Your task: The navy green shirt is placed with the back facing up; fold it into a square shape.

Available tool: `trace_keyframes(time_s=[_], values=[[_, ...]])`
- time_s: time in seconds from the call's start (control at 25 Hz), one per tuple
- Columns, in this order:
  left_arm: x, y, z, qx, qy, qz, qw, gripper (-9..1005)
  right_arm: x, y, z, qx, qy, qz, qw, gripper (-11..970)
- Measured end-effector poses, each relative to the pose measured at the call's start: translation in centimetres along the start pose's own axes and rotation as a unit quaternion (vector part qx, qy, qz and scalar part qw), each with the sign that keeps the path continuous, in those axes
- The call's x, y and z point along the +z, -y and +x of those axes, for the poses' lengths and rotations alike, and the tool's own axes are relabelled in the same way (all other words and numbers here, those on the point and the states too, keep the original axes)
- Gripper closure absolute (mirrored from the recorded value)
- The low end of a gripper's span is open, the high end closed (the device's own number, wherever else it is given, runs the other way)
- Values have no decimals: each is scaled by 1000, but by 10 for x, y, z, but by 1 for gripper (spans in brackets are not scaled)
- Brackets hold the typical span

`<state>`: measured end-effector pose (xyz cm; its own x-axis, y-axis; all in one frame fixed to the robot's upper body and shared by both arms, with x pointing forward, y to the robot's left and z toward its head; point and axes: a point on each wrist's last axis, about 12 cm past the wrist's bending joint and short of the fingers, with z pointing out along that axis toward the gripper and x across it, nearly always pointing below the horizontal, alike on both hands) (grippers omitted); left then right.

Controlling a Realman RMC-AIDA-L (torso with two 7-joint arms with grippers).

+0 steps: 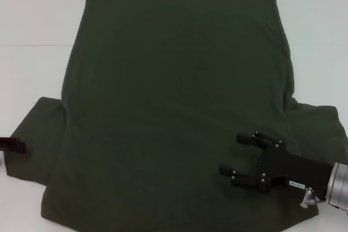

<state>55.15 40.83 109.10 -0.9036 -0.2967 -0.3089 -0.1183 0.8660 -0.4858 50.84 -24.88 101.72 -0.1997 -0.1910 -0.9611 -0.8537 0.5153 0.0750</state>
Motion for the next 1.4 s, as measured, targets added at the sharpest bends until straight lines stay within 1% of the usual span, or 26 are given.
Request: trace_keyframes(time_s=[0.52, 1.16, 1.36, 1.4], values=[[5, 2, 1, -3, -4, 6, 1000, 124, 0, 0, 0, 0, 0, 0, 1000, 23], [15, 14, 0, 5, -16, 23, 1000, 123, 0, -1, 0, 1, 1, -2, 1000, 24], [19, 17, -1, 23, -13, 17, 1000, 142, -1, -2, 1, 1, 2, -3, 1000, 24], [20, 18, -1, 28, -12, 16, 999, 167, -1, -2, 1, 1, 2, -3, 1000, 24]])
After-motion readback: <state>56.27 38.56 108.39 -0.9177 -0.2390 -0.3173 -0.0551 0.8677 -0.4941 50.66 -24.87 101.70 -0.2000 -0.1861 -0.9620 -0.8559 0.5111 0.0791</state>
